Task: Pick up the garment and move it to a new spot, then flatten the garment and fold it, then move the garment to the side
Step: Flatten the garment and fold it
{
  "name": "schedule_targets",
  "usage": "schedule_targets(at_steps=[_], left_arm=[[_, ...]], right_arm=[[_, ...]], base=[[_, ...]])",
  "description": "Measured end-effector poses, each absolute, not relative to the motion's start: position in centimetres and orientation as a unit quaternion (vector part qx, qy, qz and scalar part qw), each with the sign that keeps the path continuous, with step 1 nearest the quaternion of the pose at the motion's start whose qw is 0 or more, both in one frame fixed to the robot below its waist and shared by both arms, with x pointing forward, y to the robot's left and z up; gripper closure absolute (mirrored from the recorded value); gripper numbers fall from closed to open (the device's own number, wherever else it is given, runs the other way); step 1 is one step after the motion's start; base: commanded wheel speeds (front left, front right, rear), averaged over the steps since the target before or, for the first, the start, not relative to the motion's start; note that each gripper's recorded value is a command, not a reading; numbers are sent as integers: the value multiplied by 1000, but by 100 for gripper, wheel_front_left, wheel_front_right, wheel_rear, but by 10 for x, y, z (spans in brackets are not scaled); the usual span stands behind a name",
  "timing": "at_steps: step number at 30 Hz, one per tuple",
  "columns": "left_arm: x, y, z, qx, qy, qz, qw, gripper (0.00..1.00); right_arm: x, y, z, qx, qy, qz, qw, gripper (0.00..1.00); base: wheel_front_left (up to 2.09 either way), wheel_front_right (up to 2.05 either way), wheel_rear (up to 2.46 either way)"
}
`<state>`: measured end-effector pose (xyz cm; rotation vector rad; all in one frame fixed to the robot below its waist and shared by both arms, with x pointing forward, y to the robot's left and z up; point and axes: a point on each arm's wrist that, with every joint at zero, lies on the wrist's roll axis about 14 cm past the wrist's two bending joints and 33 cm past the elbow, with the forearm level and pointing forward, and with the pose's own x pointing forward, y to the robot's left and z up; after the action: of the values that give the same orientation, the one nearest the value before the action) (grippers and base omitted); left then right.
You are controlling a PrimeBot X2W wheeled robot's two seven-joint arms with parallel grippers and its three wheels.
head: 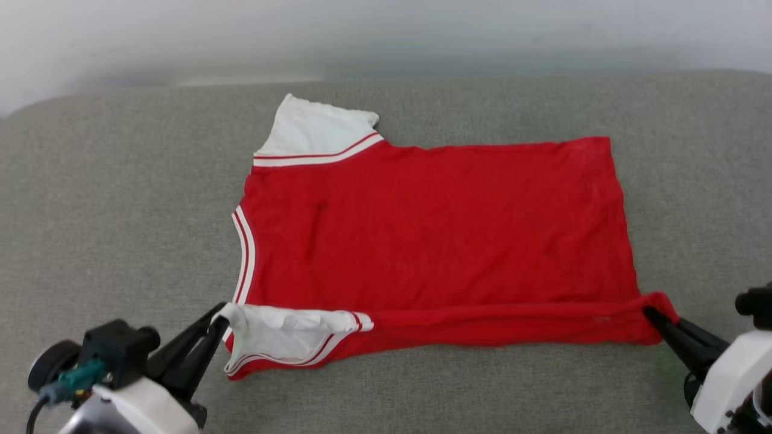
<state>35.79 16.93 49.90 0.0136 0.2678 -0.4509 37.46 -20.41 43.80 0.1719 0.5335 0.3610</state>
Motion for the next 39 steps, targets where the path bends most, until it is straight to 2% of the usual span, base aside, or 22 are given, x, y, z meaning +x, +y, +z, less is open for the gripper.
schedule_targets(at_steps=[11,22,23,24,25,26,30,33,39], left_arm=[[412,177,462,42,179,-231,955,100],[430,176,432,39,202,-224,953,100],[431,176,431,38,200,-220,954,79],[432,175,431,37,196,-217,956,10],[433,177,430,36,192,-211,958,0],[434,176,431,31,187,-205,960,0],[441,182,445,-19,150,-161,975,0],[439,195,456,-29,123,-125,984,0],[414,206,456,-40,131,-86,987,0]], right_arm=[[414,-199,405,46,311,175,933,100],[427,-200,391,16,332,167,928,100],[426,-200,390,15,333,167,928,100],[425,-200,390,14,333,166,928,89],[426,-199,391,13,331,165,929,20],[426,-199,392,12,328,164,930,0],[424,-205,401,-46,316,170,932,0],[424,-202,414,-38,294,163,941,0],[405,-200,425,-41,294,150,943,0]], base=[[0,0,0],[0,0,0],[0,0,0],[0,0,0],[0,0,0],[0,0,0],[0,0,0],[0,0,0],[0,0,0]])
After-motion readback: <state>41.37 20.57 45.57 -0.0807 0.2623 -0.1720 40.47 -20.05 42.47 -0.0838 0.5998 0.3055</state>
